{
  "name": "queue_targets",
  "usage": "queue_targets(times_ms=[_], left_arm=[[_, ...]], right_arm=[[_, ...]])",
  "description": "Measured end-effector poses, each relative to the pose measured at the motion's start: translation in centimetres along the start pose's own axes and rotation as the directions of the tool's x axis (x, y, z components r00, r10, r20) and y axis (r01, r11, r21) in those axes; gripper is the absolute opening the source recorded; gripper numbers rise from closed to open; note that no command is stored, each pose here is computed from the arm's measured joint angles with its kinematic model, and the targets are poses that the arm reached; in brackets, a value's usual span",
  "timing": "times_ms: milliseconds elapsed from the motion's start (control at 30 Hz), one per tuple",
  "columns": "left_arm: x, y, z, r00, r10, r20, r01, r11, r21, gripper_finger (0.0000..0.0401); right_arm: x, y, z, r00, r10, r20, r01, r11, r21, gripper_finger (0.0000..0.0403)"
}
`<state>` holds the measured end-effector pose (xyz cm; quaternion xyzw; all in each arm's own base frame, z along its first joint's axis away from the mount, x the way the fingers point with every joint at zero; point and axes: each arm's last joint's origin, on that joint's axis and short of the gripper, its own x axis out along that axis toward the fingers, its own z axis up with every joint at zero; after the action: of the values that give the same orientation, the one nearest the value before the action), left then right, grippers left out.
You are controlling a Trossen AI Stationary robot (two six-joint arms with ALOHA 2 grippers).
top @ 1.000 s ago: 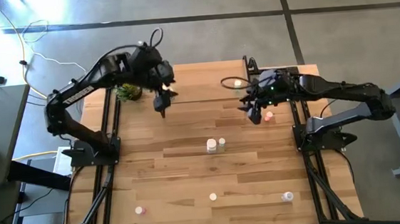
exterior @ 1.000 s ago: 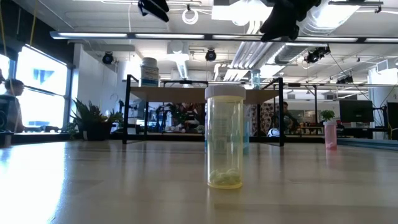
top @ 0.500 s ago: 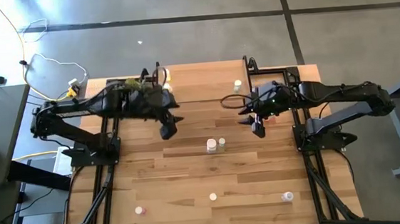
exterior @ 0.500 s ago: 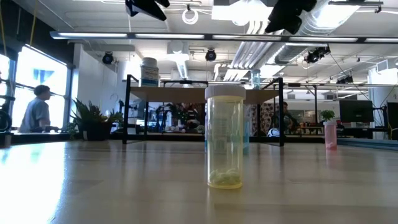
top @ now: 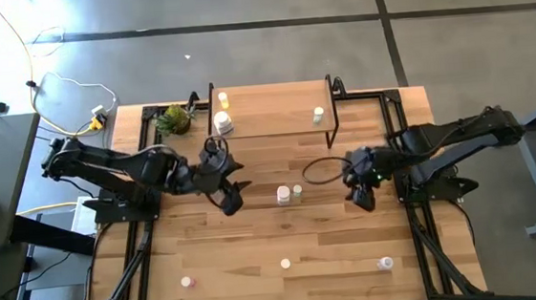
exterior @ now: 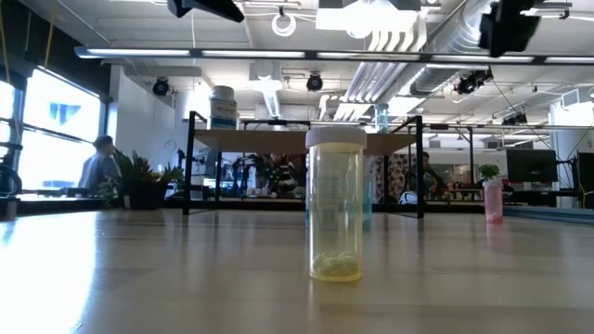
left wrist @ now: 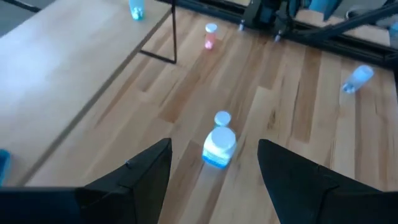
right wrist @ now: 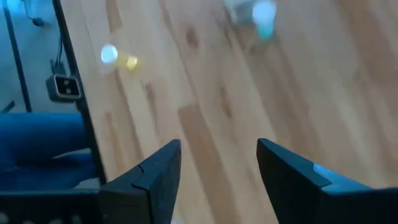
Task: Pick and place medicine bottles onto shelf by color
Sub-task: Put the transparent medicine bottle on the shelf
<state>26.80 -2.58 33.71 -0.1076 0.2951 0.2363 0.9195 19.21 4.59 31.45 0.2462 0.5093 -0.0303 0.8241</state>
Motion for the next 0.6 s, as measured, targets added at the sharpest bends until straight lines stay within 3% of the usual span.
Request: queue_targets(times_ms=[367,600], left_arm=[[0.8,-1.5,-1.5,0.996,-0.059,0.07,0.06,0.998,-0.022,0.0227],[0.4,-2.2,-1.9,0.99,-0.135,0.037,0.134,0.991,0.021,0.0227]], right_arm=[[0.9,3.7,-4.4,0.994,-0.074,-0.083,0.093,0.96,0.265,0.0201],[2.6,6.0,-7.0,0.982,-0.116,-0.152,0.163,0.926,0.342,0.0201]])
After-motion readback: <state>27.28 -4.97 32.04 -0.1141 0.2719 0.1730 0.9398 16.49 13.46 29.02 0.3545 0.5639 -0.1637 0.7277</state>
